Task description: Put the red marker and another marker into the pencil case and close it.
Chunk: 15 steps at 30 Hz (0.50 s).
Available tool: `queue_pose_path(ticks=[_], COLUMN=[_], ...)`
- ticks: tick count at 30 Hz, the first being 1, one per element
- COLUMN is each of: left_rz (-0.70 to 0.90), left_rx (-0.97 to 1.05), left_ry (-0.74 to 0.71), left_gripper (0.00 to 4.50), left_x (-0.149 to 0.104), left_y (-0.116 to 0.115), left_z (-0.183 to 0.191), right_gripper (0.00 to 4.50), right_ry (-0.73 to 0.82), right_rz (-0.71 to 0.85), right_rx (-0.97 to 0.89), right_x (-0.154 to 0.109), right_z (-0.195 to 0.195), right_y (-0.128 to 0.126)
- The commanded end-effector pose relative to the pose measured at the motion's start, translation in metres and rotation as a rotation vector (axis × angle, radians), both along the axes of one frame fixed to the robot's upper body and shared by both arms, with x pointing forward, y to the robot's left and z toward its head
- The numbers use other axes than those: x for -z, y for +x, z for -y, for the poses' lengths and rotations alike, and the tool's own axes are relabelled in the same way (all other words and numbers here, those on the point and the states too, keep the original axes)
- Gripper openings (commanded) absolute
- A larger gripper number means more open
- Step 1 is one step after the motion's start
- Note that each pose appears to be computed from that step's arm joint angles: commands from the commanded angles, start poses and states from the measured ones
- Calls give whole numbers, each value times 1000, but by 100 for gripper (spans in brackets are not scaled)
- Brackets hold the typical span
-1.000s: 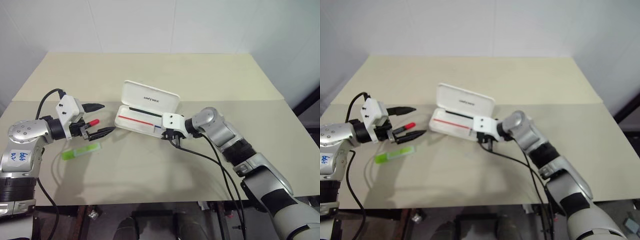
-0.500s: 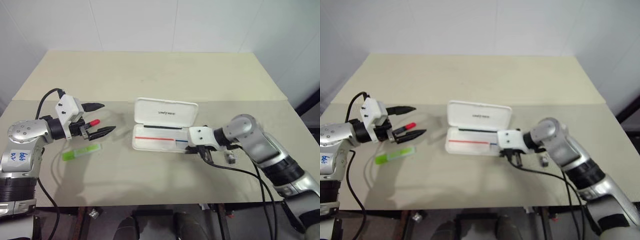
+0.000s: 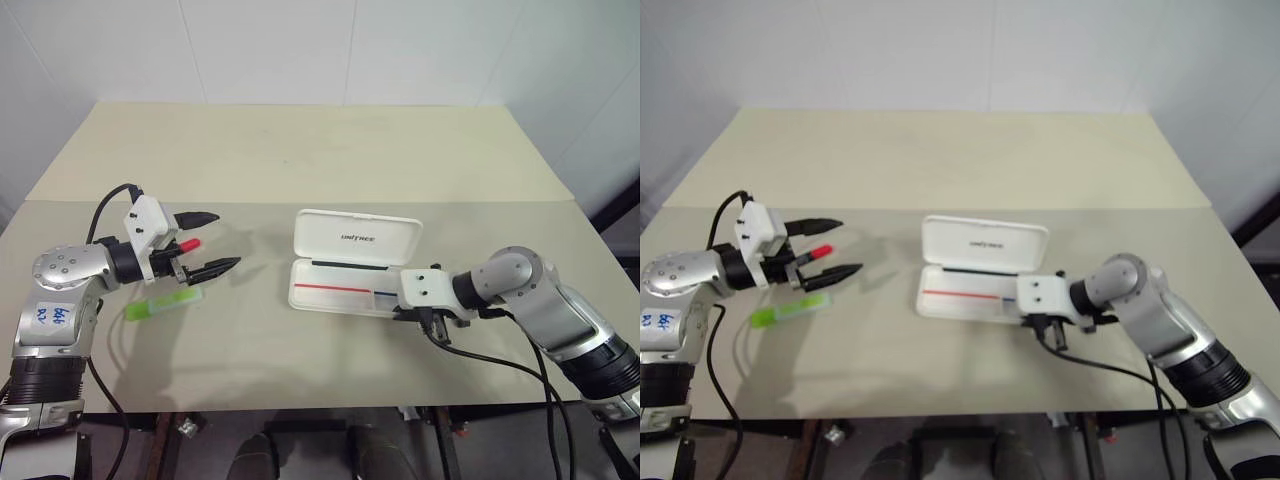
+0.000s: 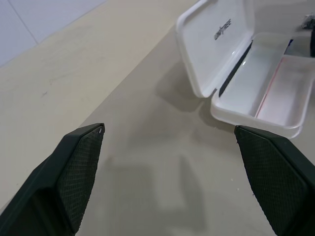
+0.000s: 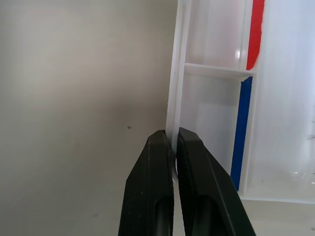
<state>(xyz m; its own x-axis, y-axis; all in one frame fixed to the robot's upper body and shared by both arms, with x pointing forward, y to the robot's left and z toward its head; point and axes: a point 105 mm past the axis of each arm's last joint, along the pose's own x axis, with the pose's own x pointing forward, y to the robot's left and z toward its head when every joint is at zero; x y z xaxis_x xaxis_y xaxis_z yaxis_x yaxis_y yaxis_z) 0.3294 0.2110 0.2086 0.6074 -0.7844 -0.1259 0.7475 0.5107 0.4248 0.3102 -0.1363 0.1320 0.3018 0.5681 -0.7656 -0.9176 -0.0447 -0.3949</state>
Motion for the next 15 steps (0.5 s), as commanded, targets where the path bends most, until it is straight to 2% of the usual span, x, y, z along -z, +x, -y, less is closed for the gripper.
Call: queue_pose_path(ticks=[1, 13, 14, 15], left_rz=[41, 44, 43, 43], left_rx=[20, 12, 12, 11], left_ry=[-8, -8, -9, -9], left_gripper=[450, 450, 450, 450], left_x=[-12, -14, -14, -14], left_y=[0, -2, -2, -2], left_z=[4, 2, 2, 2], right_gripper=[1, 1, 63, 87], right_ry=[4, -3, 0, 8], right_rz=[58, 11, 11, 23], right_rx=[-20, -93, -99, -109], right_x=[-4, 4, 4, 2], right_z=[-3, -7, -8, -9], right_y=[7, 2, 2, 3])
